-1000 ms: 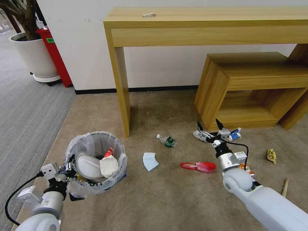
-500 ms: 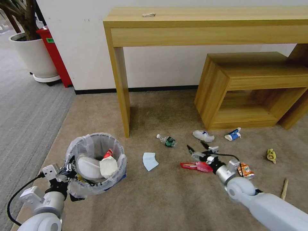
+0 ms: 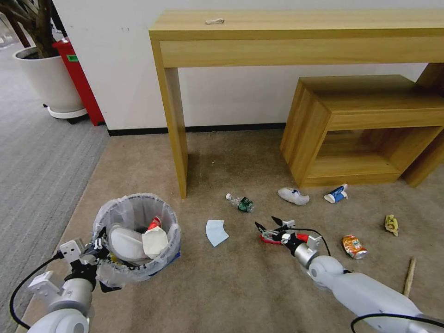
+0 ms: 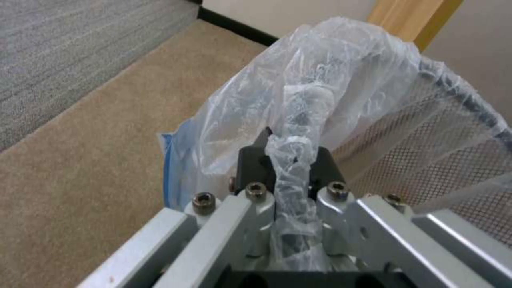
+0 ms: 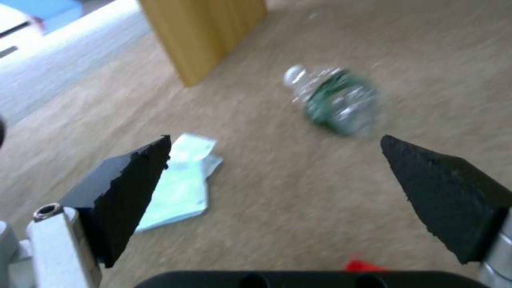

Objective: Pick up the trash bin and place the garbage on the floor into it.

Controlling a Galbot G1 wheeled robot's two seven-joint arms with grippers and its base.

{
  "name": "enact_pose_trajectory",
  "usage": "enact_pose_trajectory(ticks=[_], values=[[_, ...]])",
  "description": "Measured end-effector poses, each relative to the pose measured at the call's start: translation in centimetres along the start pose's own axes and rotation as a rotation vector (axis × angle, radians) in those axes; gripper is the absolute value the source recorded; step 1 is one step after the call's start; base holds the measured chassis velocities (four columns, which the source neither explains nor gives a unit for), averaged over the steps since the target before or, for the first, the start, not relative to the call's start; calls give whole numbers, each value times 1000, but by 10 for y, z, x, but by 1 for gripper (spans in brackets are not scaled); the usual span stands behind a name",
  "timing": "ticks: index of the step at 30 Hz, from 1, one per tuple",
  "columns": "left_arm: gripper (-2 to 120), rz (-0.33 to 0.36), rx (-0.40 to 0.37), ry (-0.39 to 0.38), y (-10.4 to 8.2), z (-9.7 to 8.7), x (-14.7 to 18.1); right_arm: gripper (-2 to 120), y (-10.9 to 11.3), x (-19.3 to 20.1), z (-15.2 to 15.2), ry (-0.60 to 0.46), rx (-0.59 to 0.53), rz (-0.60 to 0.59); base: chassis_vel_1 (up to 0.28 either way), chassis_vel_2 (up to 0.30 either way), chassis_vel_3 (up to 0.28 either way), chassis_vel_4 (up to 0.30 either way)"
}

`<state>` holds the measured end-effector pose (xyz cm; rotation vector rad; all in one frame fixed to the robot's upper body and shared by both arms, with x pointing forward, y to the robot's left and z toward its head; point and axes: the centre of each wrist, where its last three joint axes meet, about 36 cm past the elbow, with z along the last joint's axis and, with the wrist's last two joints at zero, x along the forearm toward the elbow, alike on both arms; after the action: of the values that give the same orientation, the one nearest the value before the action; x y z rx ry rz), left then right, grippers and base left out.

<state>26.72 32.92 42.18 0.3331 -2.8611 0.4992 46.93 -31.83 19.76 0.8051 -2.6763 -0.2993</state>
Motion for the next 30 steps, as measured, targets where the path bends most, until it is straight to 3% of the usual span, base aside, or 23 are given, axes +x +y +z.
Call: enact_pose_trajectory(ticks=[6,12,22,30], values=[[3,-6,4,-2,1,2,0,100,5,-12,18,51,6,-77,0,0,0,0],[3,-10,5,-6,3,2,0,100,24,-39,38,91,4,-167,0,0,0,0],[3,-15,5,-11,4,2,4,98,55,-80,47,93,1,-208,0,0,0,0],[3,-13,3,-12,4,1,5,96,58,-92,47,90,5,-190,0,0,0,0]])
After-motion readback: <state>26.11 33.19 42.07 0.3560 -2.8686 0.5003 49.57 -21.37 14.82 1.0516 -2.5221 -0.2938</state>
